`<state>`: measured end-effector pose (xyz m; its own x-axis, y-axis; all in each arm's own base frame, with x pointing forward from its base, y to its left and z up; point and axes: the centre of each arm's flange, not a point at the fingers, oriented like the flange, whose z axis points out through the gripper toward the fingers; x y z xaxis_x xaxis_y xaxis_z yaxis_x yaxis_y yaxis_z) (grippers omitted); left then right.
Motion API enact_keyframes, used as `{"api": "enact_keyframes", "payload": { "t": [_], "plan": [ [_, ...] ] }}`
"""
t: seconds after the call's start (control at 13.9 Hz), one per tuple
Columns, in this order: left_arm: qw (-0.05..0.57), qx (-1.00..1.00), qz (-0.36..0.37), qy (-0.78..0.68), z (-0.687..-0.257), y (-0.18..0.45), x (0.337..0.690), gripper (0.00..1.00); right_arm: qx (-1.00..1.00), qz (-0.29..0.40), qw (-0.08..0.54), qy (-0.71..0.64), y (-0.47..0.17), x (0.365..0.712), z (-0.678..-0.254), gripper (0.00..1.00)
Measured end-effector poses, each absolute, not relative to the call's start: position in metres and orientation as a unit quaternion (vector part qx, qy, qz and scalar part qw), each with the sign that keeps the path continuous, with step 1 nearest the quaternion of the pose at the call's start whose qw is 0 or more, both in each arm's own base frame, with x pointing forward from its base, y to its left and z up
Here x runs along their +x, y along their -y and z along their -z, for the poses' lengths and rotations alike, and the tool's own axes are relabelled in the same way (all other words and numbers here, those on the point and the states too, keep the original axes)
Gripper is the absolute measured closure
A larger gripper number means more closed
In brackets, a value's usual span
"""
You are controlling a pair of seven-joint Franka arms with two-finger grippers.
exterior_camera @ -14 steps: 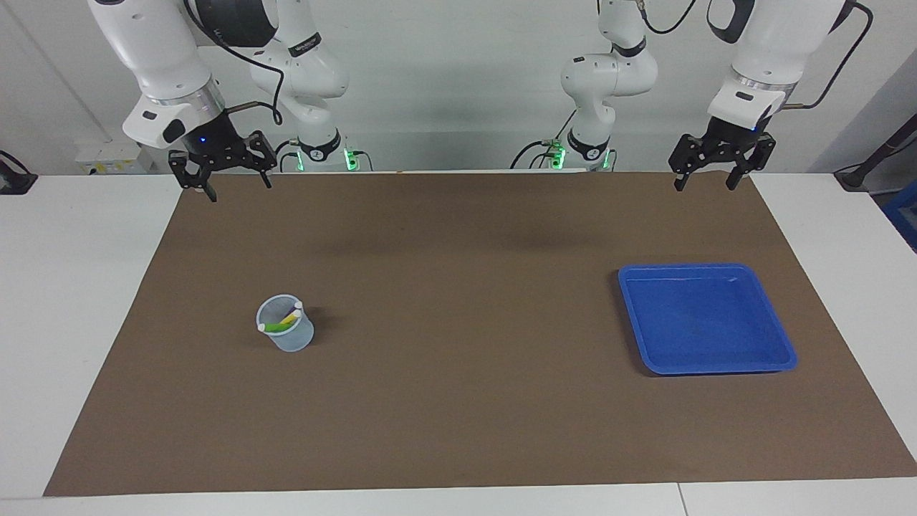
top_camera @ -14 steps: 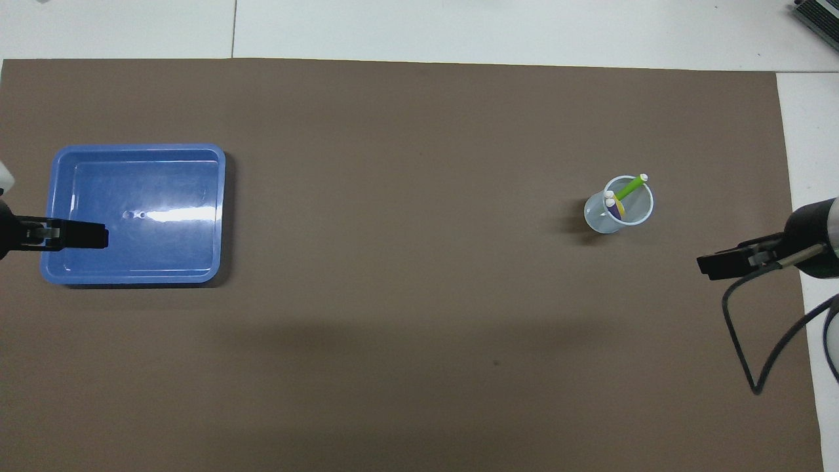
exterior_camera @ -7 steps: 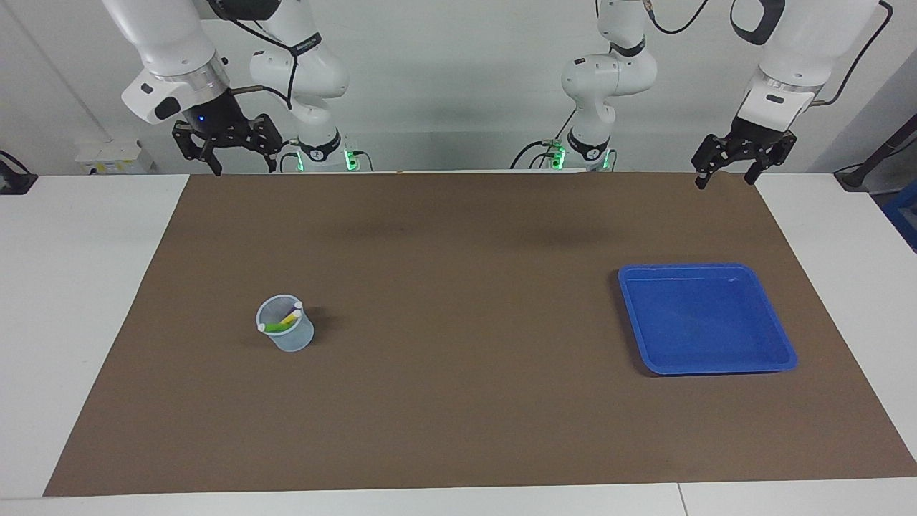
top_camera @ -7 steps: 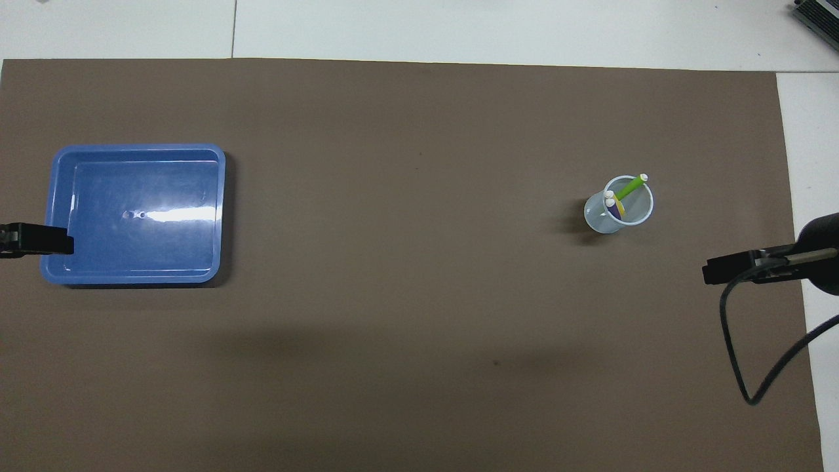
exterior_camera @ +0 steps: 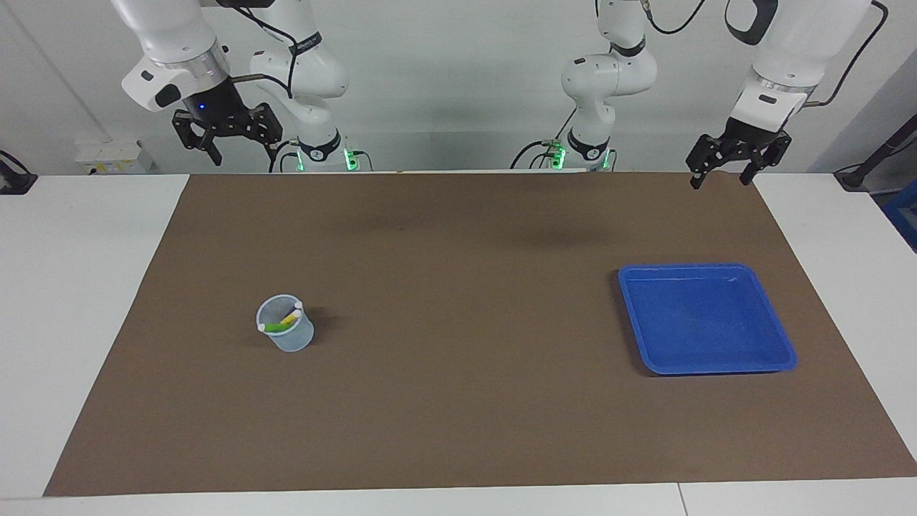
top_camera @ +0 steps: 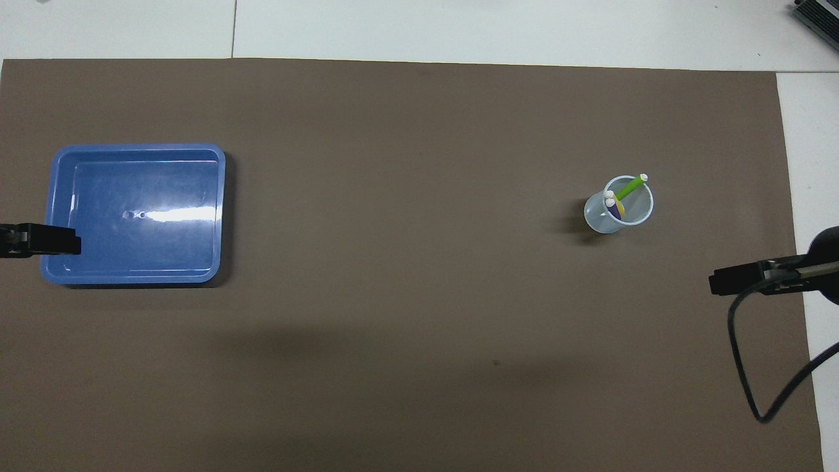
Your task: Transfer and insert pens with both arms
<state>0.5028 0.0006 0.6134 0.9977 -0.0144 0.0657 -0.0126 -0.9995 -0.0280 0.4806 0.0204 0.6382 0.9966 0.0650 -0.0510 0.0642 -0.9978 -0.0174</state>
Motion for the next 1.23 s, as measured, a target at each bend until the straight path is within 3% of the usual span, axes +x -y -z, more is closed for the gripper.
{"api": "enact_keyframes", "payload": {
  "t": [1.23],
  "plan": [
    [0.014,-0.999,0.033,-0.007,-0.6133,-0.0006,0.5028,0.00,-0.999,-0.021,0.008,0.029,-0.0177,0.4779,-0.6426,0.00]
  ]
}}
